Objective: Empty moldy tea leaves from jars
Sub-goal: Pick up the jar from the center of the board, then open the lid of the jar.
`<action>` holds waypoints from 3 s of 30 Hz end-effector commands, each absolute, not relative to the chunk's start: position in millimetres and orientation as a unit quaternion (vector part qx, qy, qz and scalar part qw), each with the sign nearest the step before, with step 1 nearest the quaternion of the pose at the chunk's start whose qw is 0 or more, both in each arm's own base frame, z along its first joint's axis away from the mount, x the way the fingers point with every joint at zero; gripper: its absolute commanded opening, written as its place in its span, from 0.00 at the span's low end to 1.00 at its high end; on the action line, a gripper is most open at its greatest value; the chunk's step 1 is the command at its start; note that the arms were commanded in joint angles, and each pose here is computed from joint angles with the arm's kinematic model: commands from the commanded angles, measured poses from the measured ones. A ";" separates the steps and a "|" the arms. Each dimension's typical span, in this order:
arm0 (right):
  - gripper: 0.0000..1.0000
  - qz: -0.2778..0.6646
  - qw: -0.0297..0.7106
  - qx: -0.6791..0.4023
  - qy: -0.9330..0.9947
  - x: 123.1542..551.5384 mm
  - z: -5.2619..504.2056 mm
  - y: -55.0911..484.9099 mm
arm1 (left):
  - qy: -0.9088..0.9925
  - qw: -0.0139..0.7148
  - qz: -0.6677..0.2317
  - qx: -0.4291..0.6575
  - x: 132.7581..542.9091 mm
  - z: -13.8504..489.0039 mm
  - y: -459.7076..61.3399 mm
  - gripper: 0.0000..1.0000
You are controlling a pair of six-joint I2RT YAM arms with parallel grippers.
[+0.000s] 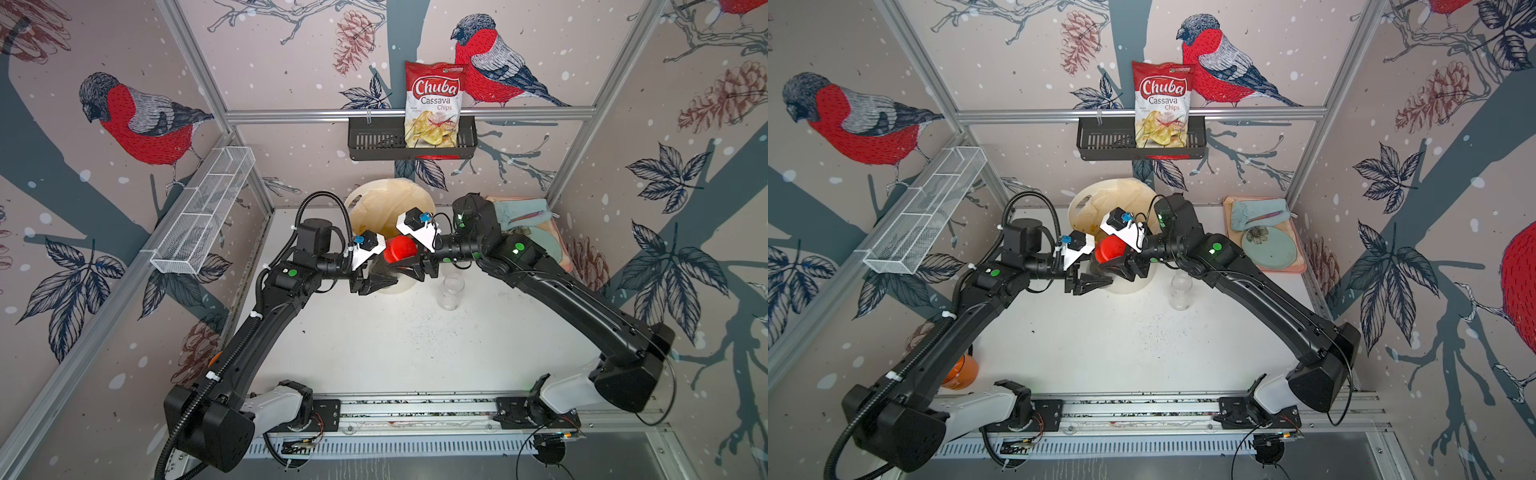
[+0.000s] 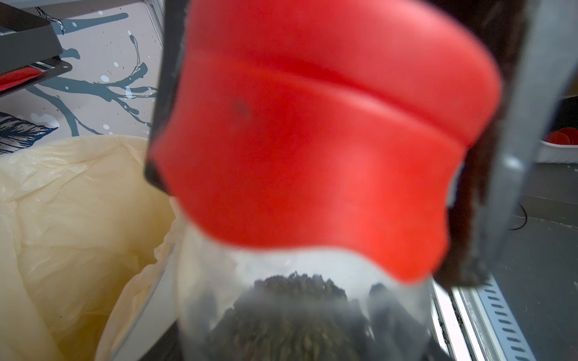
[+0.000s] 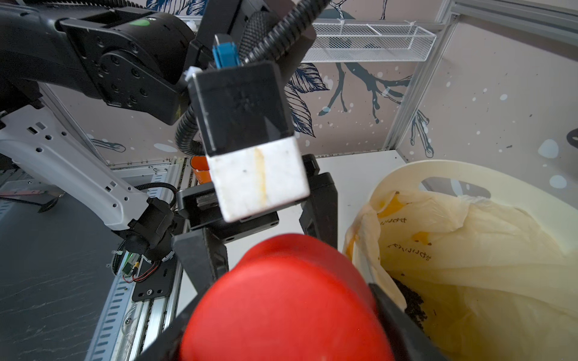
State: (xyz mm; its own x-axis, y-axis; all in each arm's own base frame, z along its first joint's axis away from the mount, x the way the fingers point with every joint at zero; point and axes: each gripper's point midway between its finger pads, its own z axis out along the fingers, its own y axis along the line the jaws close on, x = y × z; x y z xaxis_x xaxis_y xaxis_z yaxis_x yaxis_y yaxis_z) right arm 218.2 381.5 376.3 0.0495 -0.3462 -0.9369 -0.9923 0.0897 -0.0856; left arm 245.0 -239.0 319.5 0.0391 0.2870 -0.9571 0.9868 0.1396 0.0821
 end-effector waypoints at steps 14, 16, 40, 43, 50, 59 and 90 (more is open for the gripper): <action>0.99 0.353 0.457 -0.569 0.586 218.5 381.1 378.1 | 0.564 0.478 -0.382 0.554 237.5 325.7 -241.1 0.61; 1.00 0.354 0.457 -0.565 0.588 220.1 382.2 377.5 | 0.565 0.477 -0.382 0.554 238.1 325.5 -241.0 0.61; 1.00 0.361 0.469 -0.534 0.604 229.8 389.9 366.1 | 0.574 0.470 -0.383 0.550 242.2 320.9 -242.1 0.61; 1.00 0.361 0.470 -0.535 0.603 228.4 391.1 365.0 | 0.575 0.469 -0.384 0.550 242.6 320.0 -242.3 0.61; 1.00 0.360 0.469 -0.535 0.604 230.3 389.5 366.7 | 0.575 0.467 -0.384 0.551 242.0 319.1 -243.0 0.61; 0.91 0.364 0.466 -0.542 0.596 227.3 388.1 368.9 | 0.575 0.468 -0.381 0.552 241.1 320.1 -243.3 0.61; 0.62 0.327 0.546 -0.437 0.636 268.0 422.1 293.1 | 0.578 0.474 -0.372 0.550 243.6 323.9 -243.2 0.62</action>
State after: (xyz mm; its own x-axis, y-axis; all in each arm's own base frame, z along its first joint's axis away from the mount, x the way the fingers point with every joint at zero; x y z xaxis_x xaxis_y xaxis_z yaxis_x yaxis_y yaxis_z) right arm 255.1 307.5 409.6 0.0044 -0.2582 -0.9661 -0.9400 0.3286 -0.0921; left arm 246.5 -242.3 314.4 0.0190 0.2990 -0.9541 0.9890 0.1342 0.0618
